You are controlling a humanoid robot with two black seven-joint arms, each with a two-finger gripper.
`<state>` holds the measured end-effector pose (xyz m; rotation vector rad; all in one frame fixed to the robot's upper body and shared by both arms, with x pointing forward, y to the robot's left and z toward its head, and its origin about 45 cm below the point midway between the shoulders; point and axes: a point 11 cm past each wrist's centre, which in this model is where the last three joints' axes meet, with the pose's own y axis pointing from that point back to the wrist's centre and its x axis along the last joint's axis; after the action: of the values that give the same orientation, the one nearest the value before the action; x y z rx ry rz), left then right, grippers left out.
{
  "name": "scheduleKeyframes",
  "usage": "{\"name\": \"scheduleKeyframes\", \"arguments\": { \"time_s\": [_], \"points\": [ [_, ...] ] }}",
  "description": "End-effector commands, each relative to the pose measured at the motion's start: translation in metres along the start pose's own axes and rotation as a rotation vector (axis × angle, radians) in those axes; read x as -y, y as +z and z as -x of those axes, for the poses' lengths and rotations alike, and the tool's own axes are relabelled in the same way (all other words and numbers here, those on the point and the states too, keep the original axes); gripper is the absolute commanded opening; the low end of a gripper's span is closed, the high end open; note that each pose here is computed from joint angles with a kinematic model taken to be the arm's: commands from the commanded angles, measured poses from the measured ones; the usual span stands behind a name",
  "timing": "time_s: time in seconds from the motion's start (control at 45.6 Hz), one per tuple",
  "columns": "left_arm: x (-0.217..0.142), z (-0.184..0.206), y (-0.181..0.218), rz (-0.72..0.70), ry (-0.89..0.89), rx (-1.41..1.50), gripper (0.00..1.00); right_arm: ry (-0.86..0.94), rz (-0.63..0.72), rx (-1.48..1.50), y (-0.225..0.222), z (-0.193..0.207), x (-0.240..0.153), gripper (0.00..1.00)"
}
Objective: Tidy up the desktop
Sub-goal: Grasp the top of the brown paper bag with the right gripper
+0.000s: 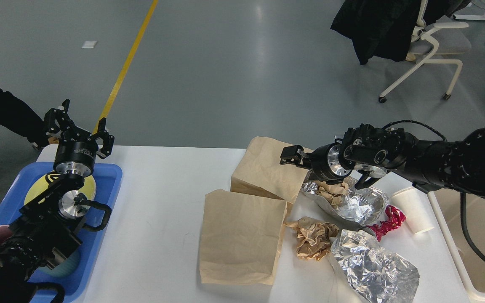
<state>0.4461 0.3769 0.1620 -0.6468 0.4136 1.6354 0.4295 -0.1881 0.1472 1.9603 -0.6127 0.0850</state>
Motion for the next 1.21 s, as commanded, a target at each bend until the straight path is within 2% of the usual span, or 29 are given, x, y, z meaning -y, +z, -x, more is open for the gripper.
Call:
{"name": "scheduleKeyframes", "arguments": {
  "time_s": [0.0,0.219,0.635,0.833,1.183],
  "points": [
    [0.0,0.0,0.0,0.0,0.0,0.0,0.96,-0.012,-0.014,0.001,-0.006,0.008,0.005,1.0],
    [0.0,0.0,0.0,0.0,0.0,0.0,0.96,-0.01,-0.029,0.001,-0.012,0.017,0.015,1.0],
    [0.0,0.0,0.0,0.0,0.0,0.0,0.96,-0.023,-0.005,0.007,0.005,0.019,0.016,1.0],
    [0.0,0.0,0.0,0.0,0.0,0.0,0.96,0.007,0.012,0.031,0.02,0.001,0.003,1.0],
    [0.0,0.0,0.0,0.0,0.0,0.0,0.96,-0.005,0.035,0.053,0.037,0.011,0.01,1.0]
  ]
}}
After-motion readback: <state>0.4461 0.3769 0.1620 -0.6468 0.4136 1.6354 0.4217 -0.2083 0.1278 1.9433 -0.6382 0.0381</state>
